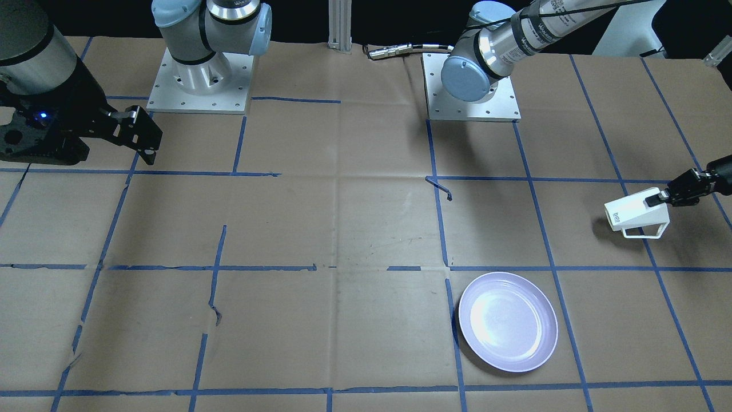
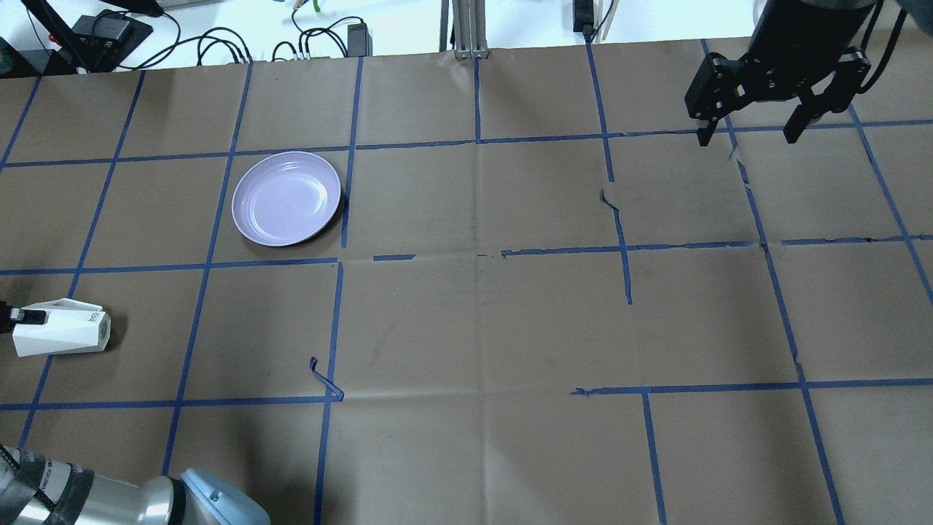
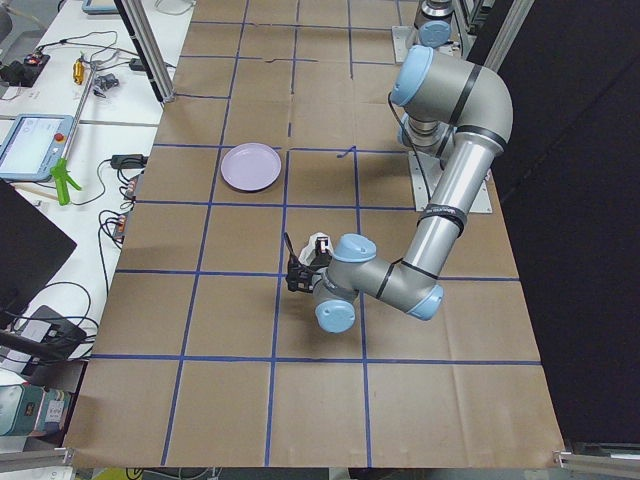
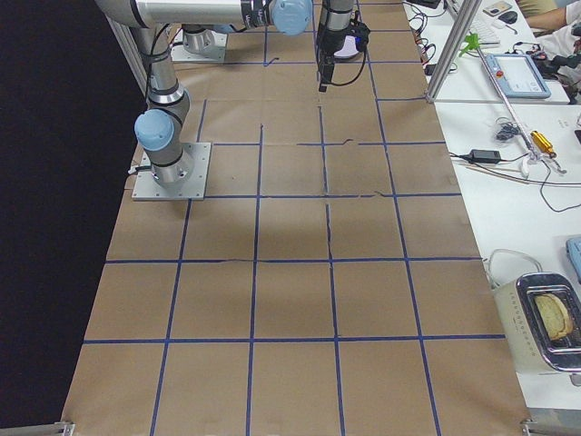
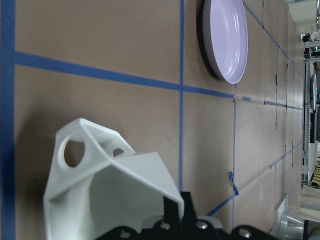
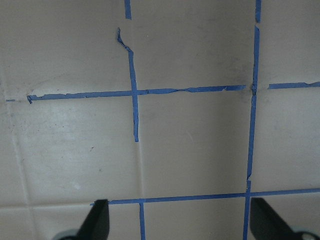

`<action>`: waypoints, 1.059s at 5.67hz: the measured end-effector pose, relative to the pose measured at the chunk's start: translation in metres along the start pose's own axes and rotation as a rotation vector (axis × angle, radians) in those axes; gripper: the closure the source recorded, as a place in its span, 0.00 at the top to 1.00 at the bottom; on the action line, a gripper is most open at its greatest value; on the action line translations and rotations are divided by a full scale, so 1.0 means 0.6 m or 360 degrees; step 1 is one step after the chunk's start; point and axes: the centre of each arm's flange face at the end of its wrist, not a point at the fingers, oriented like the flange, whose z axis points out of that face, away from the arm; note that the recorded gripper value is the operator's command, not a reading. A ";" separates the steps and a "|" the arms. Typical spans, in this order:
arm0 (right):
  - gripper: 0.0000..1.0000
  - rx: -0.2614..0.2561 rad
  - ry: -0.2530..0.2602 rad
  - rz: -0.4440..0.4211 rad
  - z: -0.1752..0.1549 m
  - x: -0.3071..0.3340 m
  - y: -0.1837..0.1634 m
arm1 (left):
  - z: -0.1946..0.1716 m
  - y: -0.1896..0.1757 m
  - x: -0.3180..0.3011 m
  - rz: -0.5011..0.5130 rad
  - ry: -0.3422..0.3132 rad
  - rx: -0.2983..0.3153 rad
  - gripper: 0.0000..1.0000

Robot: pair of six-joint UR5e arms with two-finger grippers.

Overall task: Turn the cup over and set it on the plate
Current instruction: 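Grasp the white cup with the left gripper and lift it, then carry the cup toward the lavender plate, turning it upright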

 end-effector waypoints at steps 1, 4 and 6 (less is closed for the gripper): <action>1.00 0.0000 0.0000 0.0000 0.000 0.000 0.000 | -0.003 -0.034 0.083 0.0026 -0.0091 -0.0020 0.00; 1.00 0.0000 0.0000 0.0000 0.000 0.000 0.000 | 0.089 -0.153 0.336 0.0263 -0.0492 -0.0179 0.00; 1.00 0.0000 0.0000 0.0000 0.000 0.000 0.000 | 0.261 -0.238 0.480 0.0516 -0.0807 -0.0349 0.00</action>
